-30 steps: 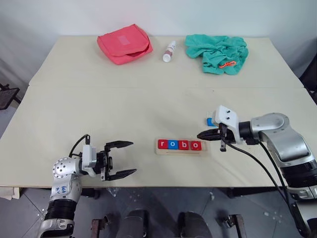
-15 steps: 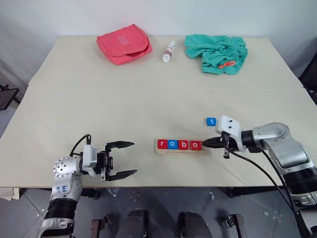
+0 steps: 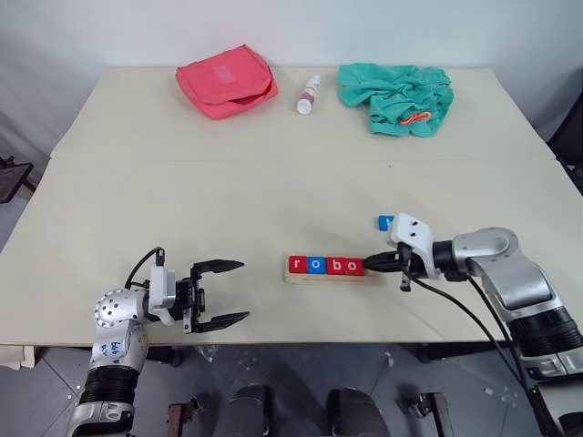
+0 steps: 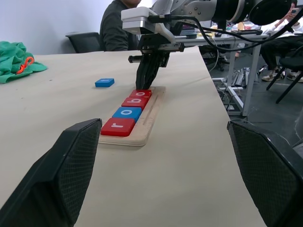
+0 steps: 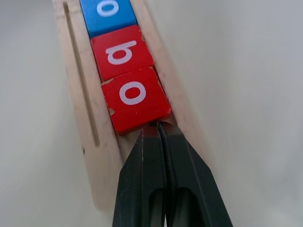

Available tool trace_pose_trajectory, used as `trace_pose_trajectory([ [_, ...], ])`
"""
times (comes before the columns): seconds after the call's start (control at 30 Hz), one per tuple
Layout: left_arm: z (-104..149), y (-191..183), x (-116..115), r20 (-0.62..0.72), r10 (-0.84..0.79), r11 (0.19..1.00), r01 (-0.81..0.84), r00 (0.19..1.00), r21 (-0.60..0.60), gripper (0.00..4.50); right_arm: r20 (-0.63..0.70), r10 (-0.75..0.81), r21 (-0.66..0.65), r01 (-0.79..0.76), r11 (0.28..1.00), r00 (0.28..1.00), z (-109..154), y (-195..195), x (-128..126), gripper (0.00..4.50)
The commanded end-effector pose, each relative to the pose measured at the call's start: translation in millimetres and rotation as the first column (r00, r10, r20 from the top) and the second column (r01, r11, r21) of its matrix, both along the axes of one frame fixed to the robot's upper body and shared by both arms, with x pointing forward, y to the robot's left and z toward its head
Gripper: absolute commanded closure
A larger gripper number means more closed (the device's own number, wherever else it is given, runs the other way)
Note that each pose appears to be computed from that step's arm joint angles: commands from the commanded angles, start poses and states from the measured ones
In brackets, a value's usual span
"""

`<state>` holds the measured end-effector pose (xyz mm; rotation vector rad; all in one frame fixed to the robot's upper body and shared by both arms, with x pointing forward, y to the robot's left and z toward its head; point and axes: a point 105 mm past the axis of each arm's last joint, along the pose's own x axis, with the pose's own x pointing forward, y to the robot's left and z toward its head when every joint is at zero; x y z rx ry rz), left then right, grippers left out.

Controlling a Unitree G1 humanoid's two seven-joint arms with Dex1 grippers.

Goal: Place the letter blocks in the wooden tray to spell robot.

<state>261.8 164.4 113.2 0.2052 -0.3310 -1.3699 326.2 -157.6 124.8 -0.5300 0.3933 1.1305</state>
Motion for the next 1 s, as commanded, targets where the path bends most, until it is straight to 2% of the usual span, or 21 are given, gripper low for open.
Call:
trace_pose_trajectory([
  [0.03, 5, 2, -1, 0.022, 0.002, 1.0, -0.002, 1.0, -0.002, 0.0, 0.003, -0.007, 0.028, 0.007, 1.0, 1.0, 3, 4, 2, 4.45],
  [0.3, 7, -2, 5, 0.024, -0.012, 1.0, 0.012, 1.0, -0.002, 0.0, 0.029, -0.048, 0.046, 0.047, 0.998, 0.998, 7, 2, 5, 4.45],
  [0.57, 7, -1, 9, 0.014, -0.039, 0.999, 0.039, 0.999, 0.005, 0.0, 0.152, -0.255, 0.171, 0.229, 0.958, 0.955, 41, -31, 4, 4.45],
  [0.67, 5, 1, 11, 0.004, -0.052, 0.999, 0.052, 0.999, 0.015, 0.0, 0.174, -0.385, 0.243, 0.34, 0.908, 0.906, 45, -51, 0, 3.93],
  [0.8, 5, 2, 14, -0.004, -0.064, 0.998, 0.064, 0.998, 0.022, 0.0, 0.182, -0.517, 0.301, 0.453, 0.839, 0.836, 44, -71, -6, 2.58],
  [1.0, 7, 1, 19, -0.006, -0.084, 0.996, 0.084, 0.996, 0.028, 0.0, 0.149, -0.609, 0.377, 0.524, 0.764, 0.779, 43, -70, -13, 0.49],
])
